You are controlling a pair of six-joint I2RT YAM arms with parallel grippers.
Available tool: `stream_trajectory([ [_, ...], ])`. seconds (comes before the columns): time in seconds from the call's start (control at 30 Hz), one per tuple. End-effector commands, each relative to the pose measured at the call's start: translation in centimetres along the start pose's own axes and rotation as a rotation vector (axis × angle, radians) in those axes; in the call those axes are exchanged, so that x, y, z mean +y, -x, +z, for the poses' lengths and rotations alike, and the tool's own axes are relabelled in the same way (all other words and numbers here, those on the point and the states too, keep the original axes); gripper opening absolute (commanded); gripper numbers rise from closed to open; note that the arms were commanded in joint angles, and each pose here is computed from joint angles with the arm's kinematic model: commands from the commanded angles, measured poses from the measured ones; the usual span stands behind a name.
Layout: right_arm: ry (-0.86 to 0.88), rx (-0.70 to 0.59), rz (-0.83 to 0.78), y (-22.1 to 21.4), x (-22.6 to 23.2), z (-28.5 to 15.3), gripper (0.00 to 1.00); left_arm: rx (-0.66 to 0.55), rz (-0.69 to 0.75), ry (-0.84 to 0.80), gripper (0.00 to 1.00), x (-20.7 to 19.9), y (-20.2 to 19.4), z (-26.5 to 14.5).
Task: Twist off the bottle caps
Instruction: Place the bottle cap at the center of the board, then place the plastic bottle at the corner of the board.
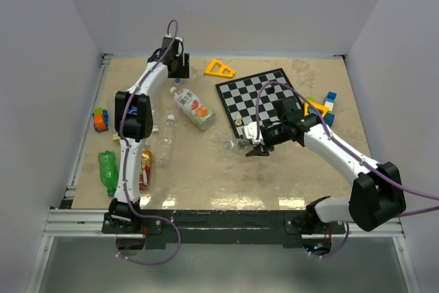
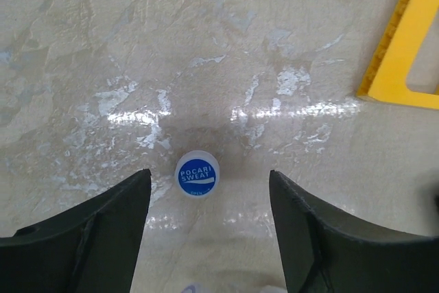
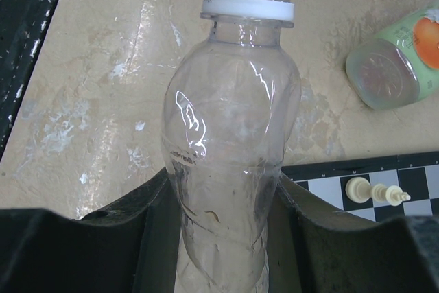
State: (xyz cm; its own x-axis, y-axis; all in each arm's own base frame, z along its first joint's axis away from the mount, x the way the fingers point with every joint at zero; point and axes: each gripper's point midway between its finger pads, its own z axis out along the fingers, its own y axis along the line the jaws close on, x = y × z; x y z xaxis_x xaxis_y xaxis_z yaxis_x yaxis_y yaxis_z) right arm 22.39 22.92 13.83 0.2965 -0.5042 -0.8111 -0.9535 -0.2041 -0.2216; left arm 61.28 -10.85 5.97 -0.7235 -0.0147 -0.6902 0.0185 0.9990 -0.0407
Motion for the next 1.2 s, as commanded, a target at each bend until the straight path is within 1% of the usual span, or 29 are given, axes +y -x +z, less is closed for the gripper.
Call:
stream_trajectory([
  [0.0, -0.007, -0.019, -0.003, 0.7, -0.2, -0.2, 0.00, -0.231, -0.022, -0.120, 0.75, -2.0, 9.6, -9.8],
  [0.07, -0.015, -0.034, 0.018, 1.2, -0.4, -0.3, 0.00, -0.278, -0.030, -0.198, 0.77, -3.1, 10.8, -13.8],
  [0.1, -0.034, -0.042, 0.038, 1.6, -0.9, -0.4, 0.00, -0.294, -0.036, -0.236, 0.80, -3.7, 10.7, -15.4],
  [0.13, -0.065, -0.053, 0.048, 2.1, -1.8, -0.5, 0.00, -0.335, -0.046, -0.262, 0.82, -3.9, 11.1, -17.7],
  [0.17, -0.099, -0.070, 0.067, 2.8, -2.6, -0.8, 0.00, -0.351, -0.052, -0.296, 0.82, -4.4, 10.5, -19.4],
  [0.2, -0.133, -0.090, 0.088, 3.6, -3.2, -1.1, 0.00, -0.401, -0.051, -0.343, 0.82, -5.0, 10.6, -22.1],
  [0.23, -0.167, -0.125, 0.137, 4.6, -3.8, -1.4, 0.00, -0.396, -0.055, -0.385, 0.83, -5.4, 8.4, -23.4],
  [0.27, -0.182, -0.165, 0.174, 5.6, -4.0, -1.7, 0.00, -0.414, -0.059, -0.446, 0.83, -6.1, 7.2, -25.0],
  [0.3, -0.202, -0.205, 0.191, 6.6, -4.3, -2.1, 0.00, -0.457, -0.069, -0.521, 0.84, -6.9, 6.8, -27.8],
  [0.33, -0.201, -0.251, 0.221, 7.7, -4.4, -2.2, 0.00, -0.458, -0.080, -0.582, 0.85, -7.5, 5.0, -29.2],
  [0.37, -0.203, -0.281, 0.253, 8.1, -4.4, -2.4, 0.00, -0.537, -0.074, -0.679, 0.87, -8.5, 4.7, -32.7],
  [0.4, -0.200, -0.316, 0.294, 8.6, -4.5, -2.5, 0.00, -0.543, -0.083, -0.751, 0.88, -9.5, 3.2, -33.9],
  [0.47, -0.186, -0.369, 0.359, 9.1, -4.7, -2.9, 0.00, -0.548, -0.091, -0.912, 0.92, -11.9, 0.1, -37.6],
  [0.53, -0.154, -0.410, 0.400, 9.5, -4.5, -3.0, 0.00, -0.545, -0.100, -1.006, 0.94, -14.0, -2.9, -39.6],
  [0.57, -0.141, -0.417, 0.410, 9.5, -4.5, -2.9, 0.00, -0.556, -0.107, -1.042, 0.94, -14.8, -3.6, -40.7],
  [0.7, -0.124, -0.438, 0.433, 9.8, -4.2, -2.8, 0.00, -0.531, -0.185, -1.144, 0.97, -17.3, -5.9, -42.8],
  [0.93, -0.124, -0.452, 0.442, 10.0, -4.3, -2.8, 0.00, -0.460, -0.208, -1.182, 0.99, -21.7, -7.8, -42.5],
  [1.0, -0.125, -0.449, 0.442, 9.9, -4.3, -2.8, 0.00, -0.459, -0.216, -1.189, 0.99, -22.5, -7.7, -42.2],
  [1.1, -0.128, -0.447, 0.438, 9.8, -4.3, -2.8, 0.00, -0.479, -0.241, -1.163, 0.98, -22.8, -7.1, -41.8],
  [1.13, -0.129, -0.447, 0.435, 9.8, -4.3, -2.8, 0.00, -0.485, -0.250, -1.148, 0.96, -22.7, -6.9, -41.7],
  [1.17, -0.128, -0.446, 0.435, 9.8, -4.3, -2.8, 0.00, -0.489, -0.261, -1.128, 0.91, -22.6, -6.7, -41.3],
])
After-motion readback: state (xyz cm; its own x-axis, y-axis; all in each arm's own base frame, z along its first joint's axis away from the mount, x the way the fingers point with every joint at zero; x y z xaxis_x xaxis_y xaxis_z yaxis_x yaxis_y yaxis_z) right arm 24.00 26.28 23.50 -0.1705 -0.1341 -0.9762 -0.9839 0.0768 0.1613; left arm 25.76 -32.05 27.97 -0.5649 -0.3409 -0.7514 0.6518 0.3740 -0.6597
